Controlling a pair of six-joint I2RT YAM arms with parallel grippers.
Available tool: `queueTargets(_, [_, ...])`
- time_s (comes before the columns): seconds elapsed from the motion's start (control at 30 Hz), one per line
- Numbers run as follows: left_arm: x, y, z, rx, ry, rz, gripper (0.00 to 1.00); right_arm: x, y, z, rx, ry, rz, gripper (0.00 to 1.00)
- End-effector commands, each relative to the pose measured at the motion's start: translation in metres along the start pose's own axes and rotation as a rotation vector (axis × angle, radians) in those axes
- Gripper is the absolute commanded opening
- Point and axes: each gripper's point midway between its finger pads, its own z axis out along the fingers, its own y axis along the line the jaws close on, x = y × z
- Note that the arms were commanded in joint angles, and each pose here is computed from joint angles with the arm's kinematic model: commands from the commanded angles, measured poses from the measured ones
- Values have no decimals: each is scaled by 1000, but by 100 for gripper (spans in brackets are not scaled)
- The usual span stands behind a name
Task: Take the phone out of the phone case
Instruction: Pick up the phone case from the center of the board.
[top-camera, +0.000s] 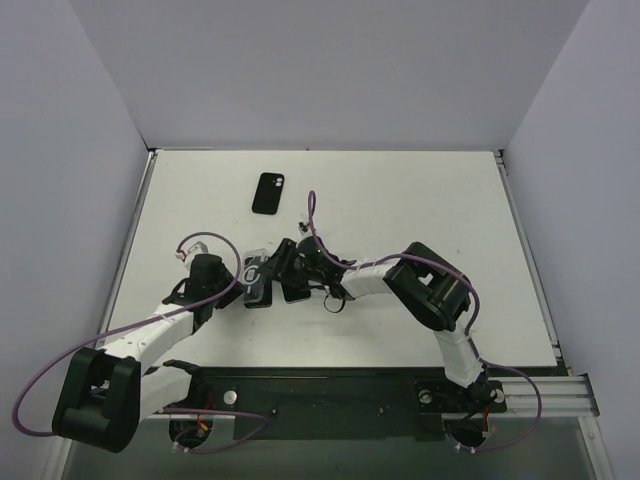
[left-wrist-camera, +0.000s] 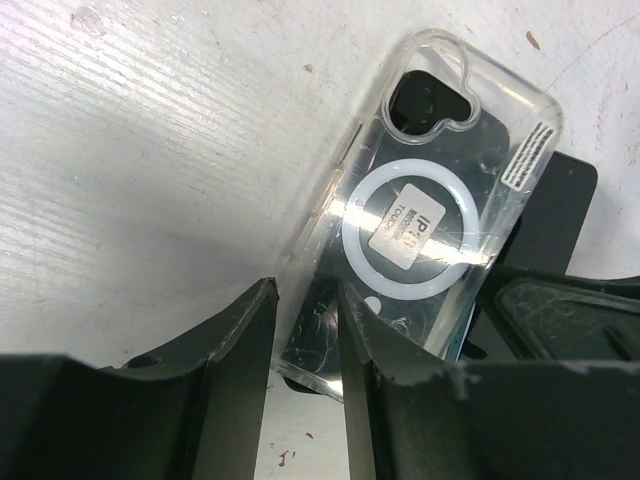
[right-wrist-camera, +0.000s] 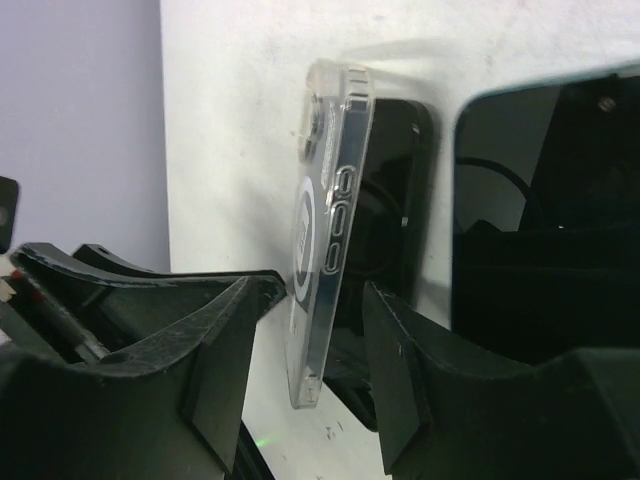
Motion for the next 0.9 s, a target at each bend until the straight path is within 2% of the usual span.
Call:
queueTargets(0.0, [2, 4, 3, -6, 7, -17, 41, -2, 16, -16, -37, -26, -28, 42])
queueTargets(0.17, [4, 6, 4, -6, 10, -24, 40, 4, 21, -11, -58, 4, -25, 43])
queueTargets(0.43, [-2, 0, -1, 13, -1, -24, 40, 6, 33, 2, -75, 3, -23, 35])
queueTargets(0.7, [0, 0, 1, 18, 9, -29, 40, 9, 33, 8, -93, 19, -3, 36])
queueTargets(0.83, [-1, -4, -1, 28, 13, -34, 38, 6, 47, 18, -127, 26, 15, 27])
queueTargets(0.87, [-4, -6, -3, 37, 3, -35, 38, 5, 52, 21, -140, 29, 21, 22])
